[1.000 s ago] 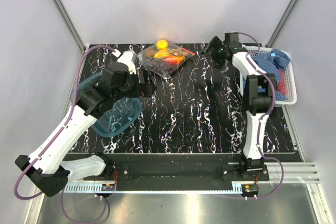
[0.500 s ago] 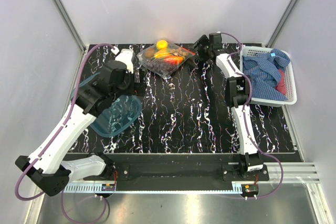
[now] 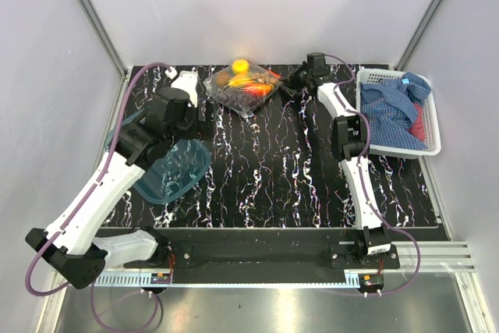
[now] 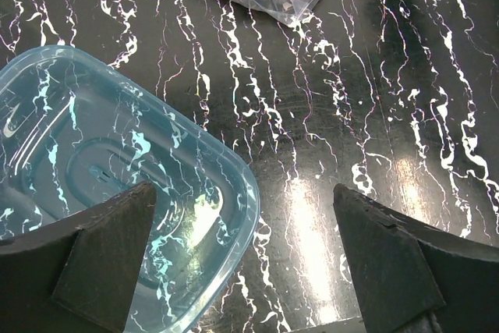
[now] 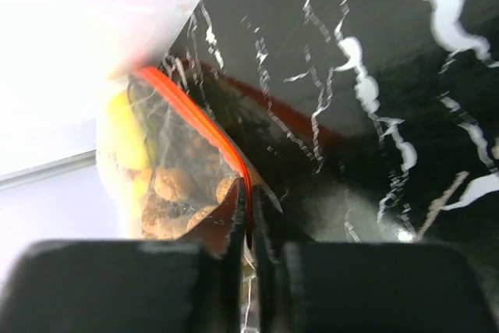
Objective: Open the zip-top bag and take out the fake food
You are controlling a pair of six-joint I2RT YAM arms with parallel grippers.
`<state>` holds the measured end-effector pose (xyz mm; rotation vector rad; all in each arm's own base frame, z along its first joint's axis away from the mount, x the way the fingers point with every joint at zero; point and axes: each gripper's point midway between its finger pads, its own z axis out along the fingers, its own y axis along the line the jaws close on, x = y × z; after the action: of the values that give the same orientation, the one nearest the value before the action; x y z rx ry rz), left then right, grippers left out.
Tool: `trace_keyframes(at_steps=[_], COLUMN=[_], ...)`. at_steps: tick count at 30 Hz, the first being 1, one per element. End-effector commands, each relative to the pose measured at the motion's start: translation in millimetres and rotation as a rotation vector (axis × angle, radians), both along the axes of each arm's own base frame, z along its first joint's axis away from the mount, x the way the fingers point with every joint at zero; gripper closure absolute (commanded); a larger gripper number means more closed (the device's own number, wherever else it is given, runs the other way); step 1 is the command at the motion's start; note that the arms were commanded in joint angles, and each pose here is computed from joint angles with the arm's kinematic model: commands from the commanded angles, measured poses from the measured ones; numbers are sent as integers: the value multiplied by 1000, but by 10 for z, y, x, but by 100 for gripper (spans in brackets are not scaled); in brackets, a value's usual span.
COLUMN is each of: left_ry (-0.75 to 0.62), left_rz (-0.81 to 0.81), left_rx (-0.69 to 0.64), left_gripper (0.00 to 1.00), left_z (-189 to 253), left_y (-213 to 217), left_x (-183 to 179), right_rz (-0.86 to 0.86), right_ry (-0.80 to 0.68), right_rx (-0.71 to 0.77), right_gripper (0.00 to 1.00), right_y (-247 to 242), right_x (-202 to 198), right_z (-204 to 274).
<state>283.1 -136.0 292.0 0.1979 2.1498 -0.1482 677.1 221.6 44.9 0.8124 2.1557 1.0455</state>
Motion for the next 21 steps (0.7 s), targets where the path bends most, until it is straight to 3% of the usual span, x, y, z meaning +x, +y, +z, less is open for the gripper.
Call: trace_keyframes(at_steps=[1,2,4,5,7,8,9,10,11,13,14,17,21], left_ry=[-64,-72,-57,-65,-43,-42,-46,-38,-25,9,39,149,241], left_rz=[16,14,-4,-10,-25,-21,-28,-31,-33,-62,-92,-142,-221], left_rx=[-13,-27,-42,-56,-68,-84,-94,-100,-121,-139,-171,-230,-229], left_gripper=[1,1,1,1,1,1,1,1,1,1,1,1,1], left_z=[271,327,326,395,396,434,480,470,453,385,353,117,-159], left_y=[-1,-28,-109,-138,-201,-215,-229,-238,-268,-351,-438,-653,-959], left_x=[107,121,163,176,187,185,170,154,138,120,80,3,-79], right_rz=[90,101,140,163,211,224,231,240,257,309,342,417,487], right_ry=[-100,-69,-88,-41,-58,2,-42,-40,10,-13,41,48,87], right_rx=[55,53,66,49,47,23,12,-1,-18,2,-9,-41,-58], right_gripper=[100,100,100,100,100,100,100,100,100,100,100,100,100], right_y=[183,194,221,219,224,184,173,178,154,194,238,327,440], right_x=[-67,-143,-280,-415,-628,-807,-931,-1045,-1252,-1545,-1797,-2355,-2913], right_z=[637,568,879,729,1047,826,1140,1149,921,1162,955,976,793])
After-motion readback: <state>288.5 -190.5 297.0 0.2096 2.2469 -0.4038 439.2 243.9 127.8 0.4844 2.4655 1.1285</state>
